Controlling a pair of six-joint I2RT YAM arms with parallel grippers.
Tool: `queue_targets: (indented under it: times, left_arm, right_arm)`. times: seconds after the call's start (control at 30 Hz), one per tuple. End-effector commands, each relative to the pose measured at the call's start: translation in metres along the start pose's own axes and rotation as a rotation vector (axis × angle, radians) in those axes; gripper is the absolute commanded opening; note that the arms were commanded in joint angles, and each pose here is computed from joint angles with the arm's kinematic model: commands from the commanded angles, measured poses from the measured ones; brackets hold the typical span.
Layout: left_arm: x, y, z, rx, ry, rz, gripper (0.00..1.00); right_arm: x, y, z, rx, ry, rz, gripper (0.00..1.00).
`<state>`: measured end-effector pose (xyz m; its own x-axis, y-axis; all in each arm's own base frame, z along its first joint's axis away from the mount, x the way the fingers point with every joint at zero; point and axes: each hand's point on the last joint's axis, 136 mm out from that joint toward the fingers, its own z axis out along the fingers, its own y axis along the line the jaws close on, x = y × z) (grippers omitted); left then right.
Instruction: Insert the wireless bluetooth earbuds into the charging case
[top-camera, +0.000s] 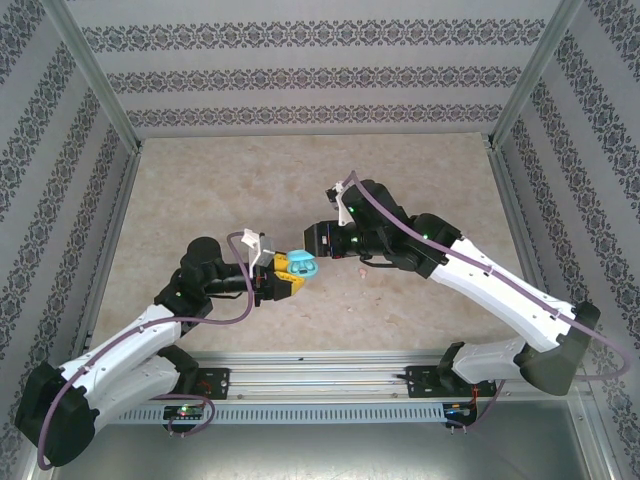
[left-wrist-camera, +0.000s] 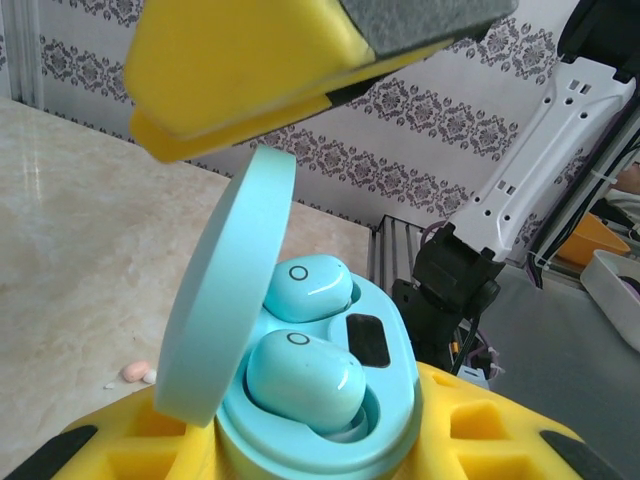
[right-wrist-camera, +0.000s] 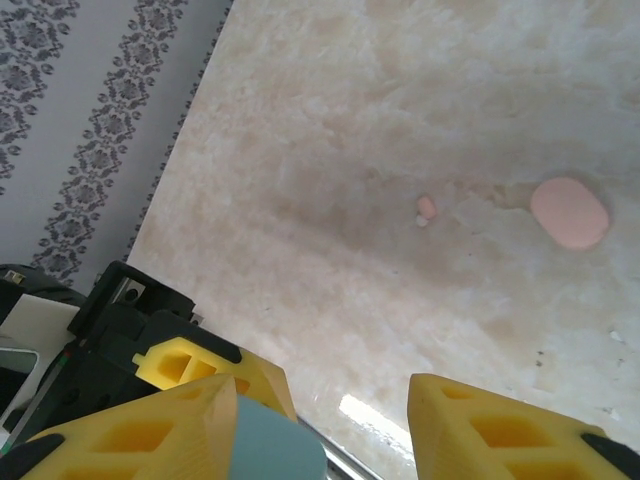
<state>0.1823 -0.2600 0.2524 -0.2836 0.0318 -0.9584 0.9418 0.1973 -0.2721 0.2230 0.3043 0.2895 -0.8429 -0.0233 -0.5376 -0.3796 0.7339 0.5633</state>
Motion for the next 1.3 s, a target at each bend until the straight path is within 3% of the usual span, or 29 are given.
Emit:
queue_targets:
  times: [0.0,0.47,0.7,1.03,1.27]
  left_arm:
    - [-0.015,-0.010,0.001,0.040,-0.028,0.063,0.00]
    - [-0.018,-0.004,0.002,0.011,-0.050,0.055,0.00]
    - [-0.023,0.000,0.002,-0.014,-0.063,0.050,0.00]
    - [-0.035,0.005,0.004,-0.035,-0.095,0.070,0.00]
    - [-0.032,0.010,0.008,-0.038,-0.080,0.050,0.01]
  right_arm:
    - [0.004,0.005,0.001,-0.055,0.008,0.039,0.49]
    - [0.032,-0.010,-0.002,-0.084,0.034,0.155,0.51]
    - [0.028,0.006,-0.005,-0.204,-0.004,0.249,0.55]
    - [0.032,0.020,0.011,-0.323,0.045,0.377,0.57]
    - [0.028,0.032,0.016,-0.442,0.049,0.448,0.48]
